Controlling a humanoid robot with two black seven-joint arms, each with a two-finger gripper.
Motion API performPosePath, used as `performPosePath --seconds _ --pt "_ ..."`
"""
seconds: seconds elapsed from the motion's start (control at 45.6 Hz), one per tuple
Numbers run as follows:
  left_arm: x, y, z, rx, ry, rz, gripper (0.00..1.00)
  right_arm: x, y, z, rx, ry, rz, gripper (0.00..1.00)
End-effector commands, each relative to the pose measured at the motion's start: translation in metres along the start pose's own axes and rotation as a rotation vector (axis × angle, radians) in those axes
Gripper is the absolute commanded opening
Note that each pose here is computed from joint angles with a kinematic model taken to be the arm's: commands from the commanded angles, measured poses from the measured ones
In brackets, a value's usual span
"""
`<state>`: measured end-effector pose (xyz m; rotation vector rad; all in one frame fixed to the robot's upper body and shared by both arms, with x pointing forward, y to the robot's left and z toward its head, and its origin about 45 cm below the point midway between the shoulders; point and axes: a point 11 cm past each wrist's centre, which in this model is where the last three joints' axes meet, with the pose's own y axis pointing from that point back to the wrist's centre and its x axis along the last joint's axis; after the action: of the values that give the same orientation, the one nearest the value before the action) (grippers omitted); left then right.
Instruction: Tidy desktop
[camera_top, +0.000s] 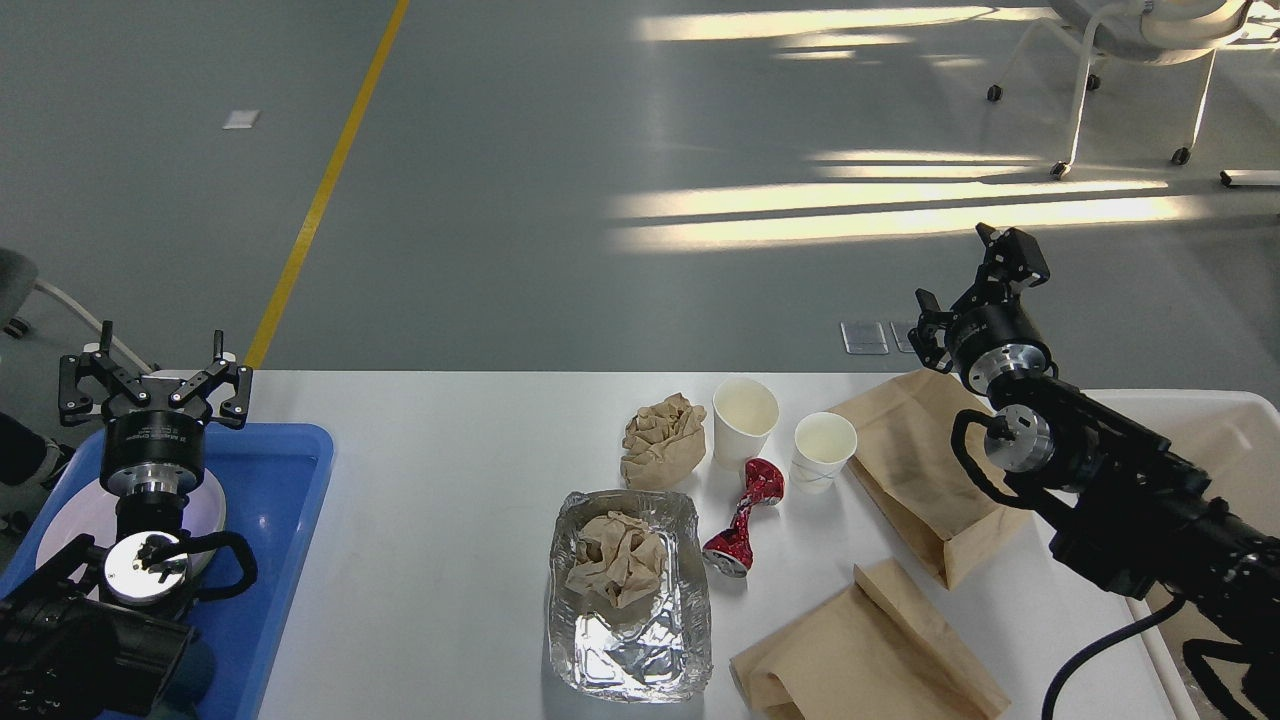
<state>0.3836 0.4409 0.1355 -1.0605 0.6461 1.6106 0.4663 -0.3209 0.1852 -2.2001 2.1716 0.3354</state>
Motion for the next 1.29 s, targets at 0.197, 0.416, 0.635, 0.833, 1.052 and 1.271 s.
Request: performPosePath --seconds 0.197,0.416,0.635,0.833,1.052,1.271 --pt "0.0 0.0 0.0 0.0 -0.001 0.001 0.96 -0.026 -0.01 -0.036 -0.11 0.493 -0.377 1.0" --pt "0.0 0.0 0.0 0.0 0.0 0.0 0.96 -0.022 -0.009 -0.036 -0.323 0.78 -0.481 1.0" --pt "0.0 0.0 0.0 0.0 0.001 -0.001 0.96 -0.029 0.003 -0.025 -0.654 0.939 -0.61 1.0" --pt "0.0 0.0 0.0 0.0 0.0 0.0 0.96 -0.058 0.012 -0.043 -0.855 1.121 -0.771 1.0" --pt "0.0 0.0 0.0 0.0 -0.001 0.001 0.96 -0.101 0.018 -0.077 -0.844 1.165 -0.875 1.0" --pt "0.0 0.0 0.0 0.0 0.0 0.0 0.96 -0.137 0.022 -0.096 -0.807 1.21 -0.937 1.0"
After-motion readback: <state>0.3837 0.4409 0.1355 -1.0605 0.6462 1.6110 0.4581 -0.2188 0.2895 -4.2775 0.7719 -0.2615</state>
